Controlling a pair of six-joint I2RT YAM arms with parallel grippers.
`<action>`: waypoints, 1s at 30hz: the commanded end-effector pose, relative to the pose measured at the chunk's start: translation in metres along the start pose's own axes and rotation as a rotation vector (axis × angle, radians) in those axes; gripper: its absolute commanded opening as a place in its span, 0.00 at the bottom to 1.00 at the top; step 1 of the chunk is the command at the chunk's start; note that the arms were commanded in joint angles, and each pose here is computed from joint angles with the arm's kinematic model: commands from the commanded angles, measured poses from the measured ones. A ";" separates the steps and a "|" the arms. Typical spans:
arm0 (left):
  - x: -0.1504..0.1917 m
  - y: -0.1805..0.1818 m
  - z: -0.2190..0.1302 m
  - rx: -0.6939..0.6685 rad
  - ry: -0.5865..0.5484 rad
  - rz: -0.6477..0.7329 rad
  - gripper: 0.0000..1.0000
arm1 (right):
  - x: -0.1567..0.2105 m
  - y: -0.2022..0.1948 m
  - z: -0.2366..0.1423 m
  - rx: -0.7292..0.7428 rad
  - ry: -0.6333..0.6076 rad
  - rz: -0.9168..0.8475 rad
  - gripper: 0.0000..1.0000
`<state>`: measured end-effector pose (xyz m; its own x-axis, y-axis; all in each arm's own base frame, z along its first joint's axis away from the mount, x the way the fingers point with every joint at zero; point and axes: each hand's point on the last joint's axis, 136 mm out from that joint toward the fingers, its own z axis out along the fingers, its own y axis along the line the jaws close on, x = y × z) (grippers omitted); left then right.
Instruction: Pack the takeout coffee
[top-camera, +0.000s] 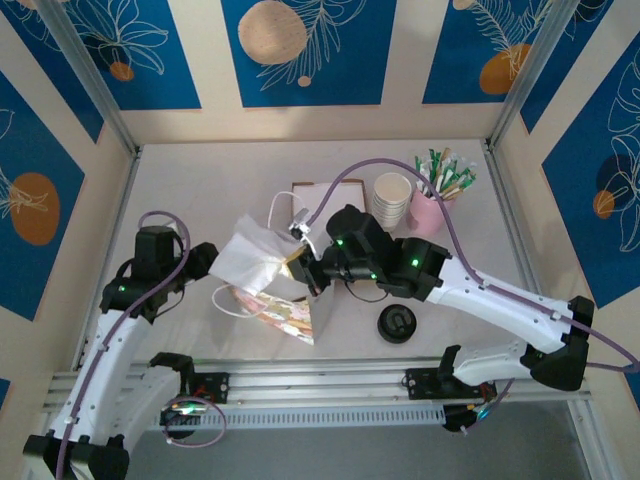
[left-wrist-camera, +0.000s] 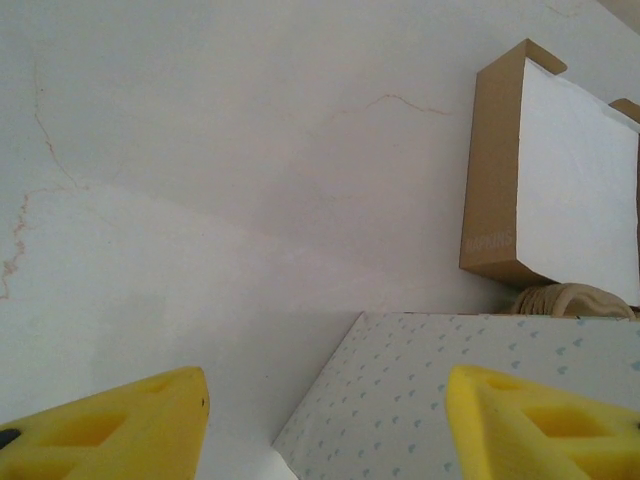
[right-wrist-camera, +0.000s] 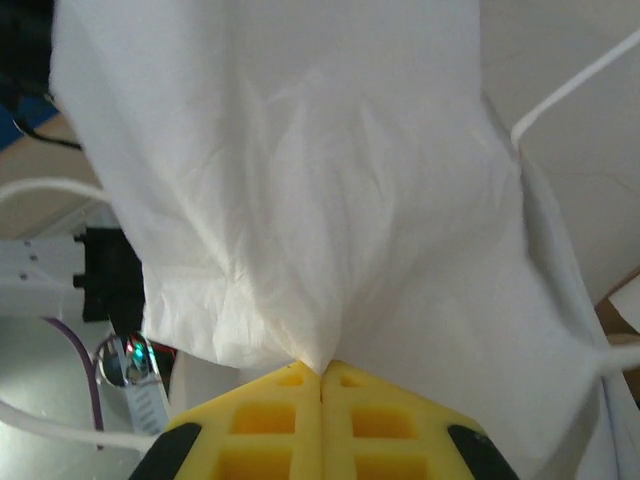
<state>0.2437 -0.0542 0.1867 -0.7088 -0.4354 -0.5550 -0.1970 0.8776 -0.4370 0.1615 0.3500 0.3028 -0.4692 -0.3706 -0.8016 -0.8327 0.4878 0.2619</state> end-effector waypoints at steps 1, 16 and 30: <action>-0.008 -0.010 -0.005 0.030 -0.023 0.011 0.64 | 0.011 -0.006 -0.002 0.046 0.066 -0.045 0.06; -0.017 -0.008 -0.011 0.003 -0.053 0.044 0.64 | -0.037 -0.001 -0.047 0.067 -0.188 -0.078 0.63; -0.074 0.018 -0.040 -0.141 -0.459 0.093 1.00 | -0.066 -0.084 -0.150 0.527 -0.705 -0.170 0.99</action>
<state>0.2587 -0.0253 0.2383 -0.4942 -0.3710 -0.7862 -0.1553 0.9275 -0.3400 0.1940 0.2526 0.3854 -0.0778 -0.0631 -0.9950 -0.7054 0.7087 0.0102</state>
